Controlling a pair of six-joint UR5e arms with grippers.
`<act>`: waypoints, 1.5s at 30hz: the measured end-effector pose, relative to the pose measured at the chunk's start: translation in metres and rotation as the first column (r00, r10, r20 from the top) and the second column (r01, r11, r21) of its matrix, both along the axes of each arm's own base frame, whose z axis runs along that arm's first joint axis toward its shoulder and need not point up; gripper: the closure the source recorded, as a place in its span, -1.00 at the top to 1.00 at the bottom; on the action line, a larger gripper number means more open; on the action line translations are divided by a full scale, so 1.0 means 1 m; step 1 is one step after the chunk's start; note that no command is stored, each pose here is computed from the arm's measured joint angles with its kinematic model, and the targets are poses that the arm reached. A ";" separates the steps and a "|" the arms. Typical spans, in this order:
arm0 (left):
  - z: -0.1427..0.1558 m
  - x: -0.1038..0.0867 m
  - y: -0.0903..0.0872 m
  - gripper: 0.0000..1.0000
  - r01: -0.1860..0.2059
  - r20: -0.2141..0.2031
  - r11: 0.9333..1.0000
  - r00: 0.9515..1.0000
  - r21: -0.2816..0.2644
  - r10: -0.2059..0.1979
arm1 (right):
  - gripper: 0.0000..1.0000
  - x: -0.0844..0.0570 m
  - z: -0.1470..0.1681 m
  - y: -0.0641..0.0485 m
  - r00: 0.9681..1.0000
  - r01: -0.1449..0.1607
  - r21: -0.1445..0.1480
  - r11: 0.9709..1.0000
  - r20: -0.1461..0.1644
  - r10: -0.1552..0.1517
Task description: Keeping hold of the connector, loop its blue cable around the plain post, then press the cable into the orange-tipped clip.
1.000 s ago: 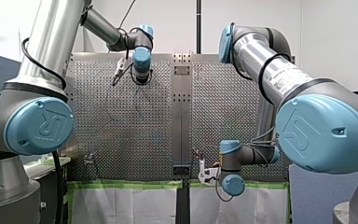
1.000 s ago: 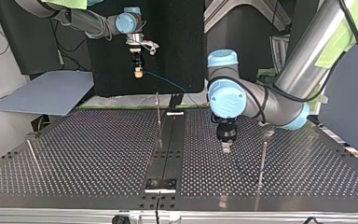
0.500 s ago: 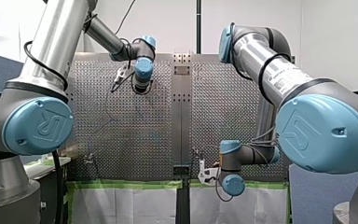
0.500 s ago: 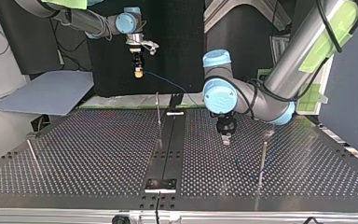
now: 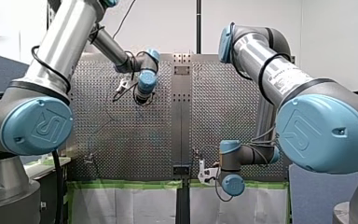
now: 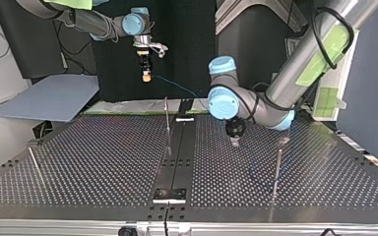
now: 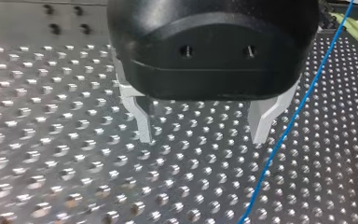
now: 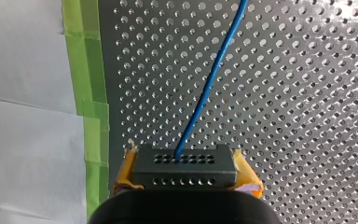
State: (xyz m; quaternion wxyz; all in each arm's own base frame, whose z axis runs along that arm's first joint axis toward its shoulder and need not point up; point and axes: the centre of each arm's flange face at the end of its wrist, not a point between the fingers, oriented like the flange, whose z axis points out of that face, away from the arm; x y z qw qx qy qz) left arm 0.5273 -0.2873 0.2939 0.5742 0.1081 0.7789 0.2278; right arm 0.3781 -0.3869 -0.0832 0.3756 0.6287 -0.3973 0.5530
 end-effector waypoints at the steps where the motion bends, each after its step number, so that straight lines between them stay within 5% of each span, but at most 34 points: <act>1: -0.004 0.002 0.000 1.00 0.001 -0.002 1.000 1.000 0.000 -0.001 | -1.00 0.000 0.000 0.000 1.000 0.000 0.000 1.000 0.000 0.000; 12: -0.049 0.021 0.001 1.00 -0.005 -0.032 1.000 0.999 0.013 0.005 | -1.00 0.002 0.000 0.001 1.000 -0.004 -0.002 1.000 0.001 0.004; 24: -0.054 0.040 0.019 1.00 -0.036 -0.005 0.999 0.999 -0.002 0.036 | -1.00 0.004 0.000 0.002 1.000 -0.008 -0.001 1.000 -0.001 0.008; 45: -0.070 0.050 0.012 1.00 0.032 -0.007 0.998 0.999 -0.048 -0.032 | -1.00 0.004 0.000 0.002 1.000 -0.008 0.000 1.000 -0.001 0.008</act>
